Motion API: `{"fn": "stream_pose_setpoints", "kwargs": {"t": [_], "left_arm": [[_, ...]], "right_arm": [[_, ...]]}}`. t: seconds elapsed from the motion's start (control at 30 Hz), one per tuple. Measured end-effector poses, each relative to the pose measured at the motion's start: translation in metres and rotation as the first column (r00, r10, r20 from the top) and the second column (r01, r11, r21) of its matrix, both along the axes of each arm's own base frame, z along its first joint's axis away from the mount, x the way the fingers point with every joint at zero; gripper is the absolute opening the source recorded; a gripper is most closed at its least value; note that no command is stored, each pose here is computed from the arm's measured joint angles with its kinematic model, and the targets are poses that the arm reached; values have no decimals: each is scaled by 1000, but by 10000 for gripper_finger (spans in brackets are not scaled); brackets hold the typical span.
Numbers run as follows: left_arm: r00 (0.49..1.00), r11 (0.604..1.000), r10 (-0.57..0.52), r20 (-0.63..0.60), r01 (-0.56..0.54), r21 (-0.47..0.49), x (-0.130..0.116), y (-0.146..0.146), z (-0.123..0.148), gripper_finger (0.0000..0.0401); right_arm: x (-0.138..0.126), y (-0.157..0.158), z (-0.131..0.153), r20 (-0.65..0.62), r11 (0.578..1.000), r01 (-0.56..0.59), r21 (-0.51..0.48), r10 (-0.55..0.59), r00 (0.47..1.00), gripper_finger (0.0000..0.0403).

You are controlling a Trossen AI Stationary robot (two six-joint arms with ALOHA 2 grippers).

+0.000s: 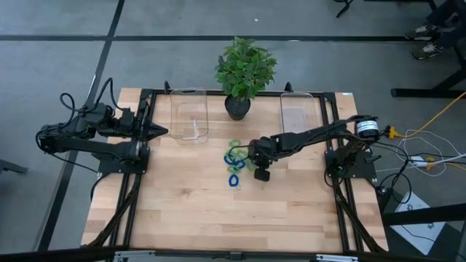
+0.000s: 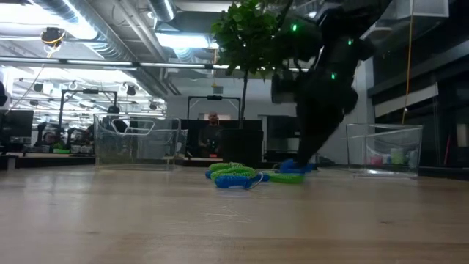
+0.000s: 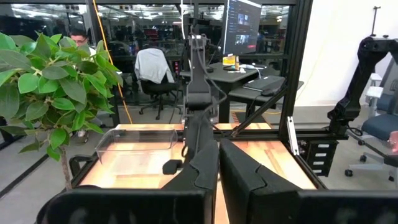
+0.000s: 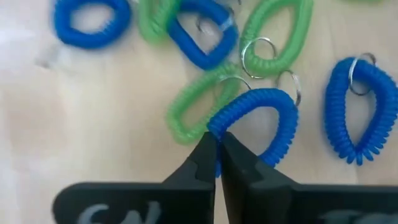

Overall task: Sort spring keychains
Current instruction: Put the blue spring keychain into the right transparent bin

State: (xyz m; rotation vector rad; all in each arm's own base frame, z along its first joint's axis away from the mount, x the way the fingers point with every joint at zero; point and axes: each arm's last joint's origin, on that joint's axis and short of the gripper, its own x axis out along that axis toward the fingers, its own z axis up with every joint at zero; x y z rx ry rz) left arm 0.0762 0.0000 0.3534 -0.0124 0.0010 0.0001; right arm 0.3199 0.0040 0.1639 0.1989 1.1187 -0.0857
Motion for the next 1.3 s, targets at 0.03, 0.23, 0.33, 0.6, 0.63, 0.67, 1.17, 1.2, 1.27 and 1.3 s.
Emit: {"fn": "stream_pose_setpoints", "kwargs": {"t": [0.03, 0.23, 0.33, 0.6, 0.63, 0.67, 1.17, 1.2, 1.27, 1.3], "left_arm": [[1000, 1000, 0, 0, 0, 0, 0, 0, 0, 11], [1000, 1000, 0, 0, 0, 0, 0, 0, 0, 9], [1000, 1000, 0, 0, 0, 0, 0, 0, 0, 12], [1000, 1000, 0, 0, 0, 0, 0, 0, 0, 8], [1000, 1000, 0, 0, 0, 0, 0, 0, 0, 8], [1000, 1000, 0, 0, 0, 0, 0, 0, 0, 9], [1000, 1000, 1, 0, -1, 0, 0, 0, 0, 11], [1000, 1000, 0, 0, 0, 0, 0, 0, 0, 12], [1000, 1000, 0, 0, 0, 0, 0, 0, 0, 13], [1000, 1000, 0, 0, 0, 0, 0, 0, 0, 12]], "right_arm": [[-1, 0, 4, 14, 1000, 8, 8, -8, 1000, 7], [-9, 0, 43, 167, 998, 53, 45, -59, 984, 11], [-15, 0, 70, 291, 997, 37, 74, -57, 955, 10], [-39, -5, 147, 668, 992, -47, 118, -44, 743, 10], [-43, -5, 156, 704, 992, -53, 114, -43, 709, 11], [-46, -5, 162, 729, 993, -57, 107, -40, 683, 12], [-64, -12, 190, 835, 997, -18, 71, -50, 548, 14], [-63, -12, 190, 836, 998, -10, 63, -47, 547, 14], [-64, -14, 190, 836, 998, 15, 54, -53, 546, 14], [-64, -15, 190, 836, 998, 22, 52, -56, 546, 15]]}}
